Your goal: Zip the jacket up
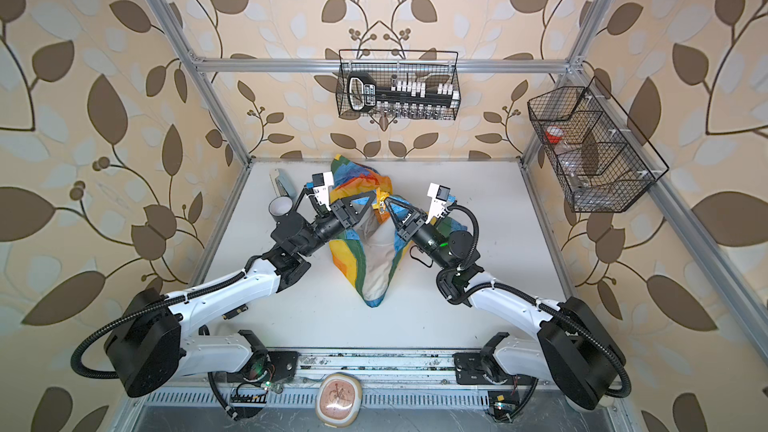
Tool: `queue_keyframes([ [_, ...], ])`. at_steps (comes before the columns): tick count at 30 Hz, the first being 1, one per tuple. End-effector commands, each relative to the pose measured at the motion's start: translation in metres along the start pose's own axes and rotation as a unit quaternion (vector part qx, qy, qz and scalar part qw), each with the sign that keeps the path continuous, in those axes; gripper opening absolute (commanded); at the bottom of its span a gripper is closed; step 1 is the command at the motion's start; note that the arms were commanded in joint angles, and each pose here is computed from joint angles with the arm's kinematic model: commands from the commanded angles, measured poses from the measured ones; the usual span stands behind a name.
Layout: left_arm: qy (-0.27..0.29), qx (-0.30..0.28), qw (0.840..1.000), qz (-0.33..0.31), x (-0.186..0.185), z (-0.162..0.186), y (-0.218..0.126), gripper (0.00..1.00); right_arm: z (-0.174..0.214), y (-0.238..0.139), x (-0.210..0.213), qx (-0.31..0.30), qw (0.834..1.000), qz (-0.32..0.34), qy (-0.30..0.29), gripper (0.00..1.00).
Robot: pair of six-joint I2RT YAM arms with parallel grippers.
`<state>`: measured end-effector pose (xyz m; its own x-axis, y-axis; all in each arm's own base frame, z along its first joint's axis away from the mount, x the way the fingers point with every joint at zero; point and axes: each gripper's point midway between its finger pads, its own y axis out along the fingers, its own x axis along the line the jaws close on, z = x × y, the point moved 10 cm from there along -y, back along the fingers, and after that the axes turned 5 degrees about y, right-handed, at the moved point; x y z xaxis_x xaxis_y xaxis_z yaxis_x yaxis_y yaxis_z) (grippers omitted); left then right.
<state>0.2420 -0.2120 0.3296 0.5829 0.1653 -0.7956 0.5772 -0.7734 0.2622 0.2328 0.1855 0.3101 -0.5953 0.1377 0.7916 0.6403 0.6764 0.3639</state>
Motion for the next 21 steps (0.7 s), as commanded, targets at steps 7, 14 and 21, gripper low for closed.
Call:
queue_keyframes([
  [7, 0.012, 0.016, 0.999, 0.028, -0.0085, 0.0025, 0.0008, 0.00, -0.0043, 0.0085, 0.0119, -0.008, 1.000, -0.022, -0.013, 0.00],
  [14, 0.011, 0.018, 0.999, 0.025, -0.0071, 0.0038, -0.0003, 0.00, -0.0062, 0.0070, 0.0115, -0.012, 1.000, -0.021, -0.012, 0.00],
  [21, 0.015, 0.016, 1.000, 0.020, -0.0062, 0.0040, -0.0029, 0.00, -0.0086, 0.0047, 0.0069, -0.017, 1.000, -0.014, -0.001, 0.00],
])
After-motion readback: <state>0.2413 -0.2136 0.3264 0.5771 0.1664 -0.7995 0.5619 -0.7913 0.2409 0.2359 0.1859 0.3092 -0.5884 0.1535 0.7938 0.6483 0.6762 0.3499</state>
